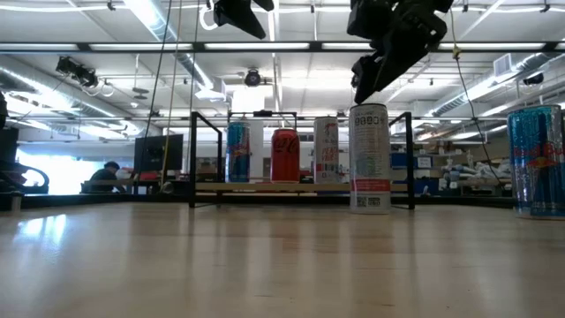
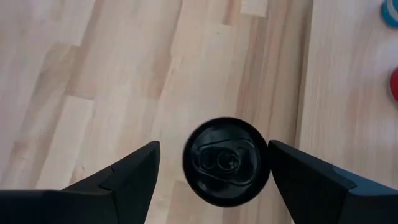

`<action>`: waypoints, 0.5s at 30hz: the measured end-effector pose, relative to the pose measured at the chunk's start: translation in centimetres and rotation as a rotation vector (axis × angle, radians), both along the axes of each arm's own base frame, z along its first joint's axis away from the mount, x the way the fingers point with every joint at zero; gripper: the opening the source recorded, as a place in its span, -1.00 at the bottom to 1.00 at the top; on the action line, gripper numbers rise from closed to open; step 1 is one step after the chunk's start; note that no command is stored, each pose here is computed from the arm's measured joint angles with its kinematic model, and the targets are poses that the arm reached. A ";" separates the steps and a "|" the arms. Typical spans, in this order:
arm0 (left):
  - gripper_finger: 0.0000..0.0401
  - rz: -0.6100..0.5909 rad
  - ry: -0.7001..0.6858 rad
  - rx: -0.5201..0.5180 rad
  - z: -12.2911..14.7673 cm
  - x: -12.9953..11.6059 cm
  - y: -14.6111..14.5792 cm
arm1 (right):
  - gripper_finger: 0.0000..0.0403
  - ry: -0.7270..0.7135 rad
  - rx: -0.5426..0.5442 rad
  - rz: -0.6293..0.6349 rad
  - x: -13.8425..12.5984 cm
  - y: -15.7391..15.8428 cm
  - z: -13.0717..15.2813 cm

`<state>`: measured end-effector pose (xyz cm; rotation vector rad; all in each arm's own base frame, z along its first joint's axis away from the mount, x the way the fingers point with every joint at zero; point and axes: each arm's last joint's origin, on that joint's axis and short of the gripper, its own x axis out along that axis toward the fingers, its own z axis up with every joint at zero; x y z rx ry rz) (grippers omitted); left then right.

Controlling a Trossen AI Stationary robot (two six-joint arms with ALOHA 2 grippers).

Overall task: Place canned beverage on shelf
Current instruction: Put the white-pink soda can on the shelf aligned with the other white-pink soda can

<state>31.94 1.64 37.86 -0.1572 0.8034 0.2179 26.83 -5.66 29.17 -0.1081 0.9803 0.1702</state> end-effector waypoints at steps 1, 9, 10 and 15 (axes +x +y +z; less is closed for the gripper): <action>0.58 0.000 0.000 0.000 0.0 0.0 0.0 | 0.52 -0.006 0.005 0.001 0.0 0.0 0.1; 0.58 0.000 0.000 0.000 0.0 0.0 0.0 | 0.56 0.009 0.016 -0.044 0.0 0.2 0.0; 0.58 0.000 0.000 0.000 0.0 0.0 0.0 | 0.58 0.009 0.015 -0.040 0.0 0.3 0.0; 0.58 0.000 0.000 0.000 0.0 0.0 0.0 | 0.76 0.020 -0.051 -0.055 0.0 0.2 -0.1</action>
